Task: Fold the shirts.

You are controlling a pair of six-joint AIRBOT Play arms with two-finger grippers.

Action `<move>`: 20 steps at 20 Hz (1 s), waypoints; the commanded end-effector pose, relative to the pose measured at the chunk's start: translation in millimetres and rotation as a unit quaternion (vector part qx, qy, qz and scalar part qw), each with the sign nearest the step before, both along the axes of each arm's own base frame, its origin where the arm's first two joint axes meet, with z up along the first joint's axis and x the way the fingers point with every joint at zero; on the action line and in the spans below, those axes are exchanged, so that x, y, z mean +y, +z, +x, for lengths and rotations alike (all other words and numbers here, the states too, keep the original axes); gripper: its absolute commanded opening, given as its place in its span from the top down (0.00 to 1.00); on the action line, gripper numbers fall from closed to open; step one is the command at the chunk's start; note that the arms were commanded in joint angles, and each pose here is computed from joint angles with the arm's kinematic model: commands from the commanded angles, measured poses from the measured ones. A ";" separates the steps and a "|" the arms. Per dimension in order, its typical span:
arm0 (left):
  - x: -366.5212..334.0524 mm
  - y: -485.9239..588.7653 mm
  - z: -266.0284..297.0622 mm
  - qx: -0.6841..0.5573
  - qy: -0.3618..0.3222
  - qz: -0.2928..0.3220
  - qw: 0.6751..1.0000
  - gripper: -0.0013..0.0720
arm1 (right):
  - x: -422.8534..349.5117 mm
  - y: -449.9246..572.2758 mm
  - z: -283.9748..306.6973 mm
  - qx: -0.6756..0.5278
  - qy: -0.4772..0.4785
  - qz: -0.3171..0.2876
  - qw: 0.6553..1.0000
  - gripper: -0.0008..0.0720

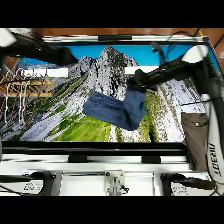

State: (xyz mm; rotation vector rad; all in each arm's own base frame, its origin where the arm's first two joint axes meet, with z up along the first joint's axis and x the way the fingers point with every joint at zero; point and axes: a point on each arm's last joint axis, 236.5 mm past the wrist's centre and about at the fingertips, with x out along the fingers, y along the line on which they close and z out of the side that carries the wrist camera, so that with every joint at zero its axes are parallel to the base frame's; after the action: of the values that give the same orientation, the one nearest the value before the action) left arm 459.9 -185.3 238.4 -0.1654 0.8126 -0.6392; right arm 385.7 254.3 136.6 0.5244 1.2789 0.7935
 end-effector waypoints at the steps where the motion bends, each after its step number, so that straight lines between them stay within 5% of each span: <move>1: 58.5 44.0 -7.7 -0.048 0.064 0.008 0.997 0.93 | 54.2 -25.7 14.7 0.006 0.004 0.036 0.999 0.90; 10: 78.7 50.8 -20.9 -0.043 0.077 0.016 0.996 0.93 | 135.5 -83.4 41.6 0.058 -0.036 0.126 0.990 0.90; 11: 78.5 50.6 -20.8 -0.043 0.076 0.016 0.996 0.93 | 137.8 -88.5 45.0 0.063 -0.044 0.128 0.989 0.81; 13: 78.5 50.6 -20.8 -0.043 0.076 0.016 0.996 0.93 | 144.0 -91.9 49.6 0.070 -0.055 0.143 0.986 0.22; 17: 78.5 50.6 -21.3 -0.043 0.076 0.017 0.996 0.93 | 112.2 -92.3 62.6 0.068 -0.064 0.129 0.987 0.21; 20: 78.1 48.4 -23.5 -0.038 0.072 0.020 0.996 0.93 | 39.4 -99.5 65.1 0.083 -0.068 0.057 0.993 0.21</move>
State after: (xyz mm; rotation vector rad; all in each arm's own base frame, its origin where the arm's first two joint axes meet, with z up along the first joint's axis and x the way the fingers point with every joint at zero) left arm 438.1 -107.2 287.9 -0.1665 0.7255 -0.4874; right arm 451.5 345.9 46.6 0.8472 1.2674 0.8081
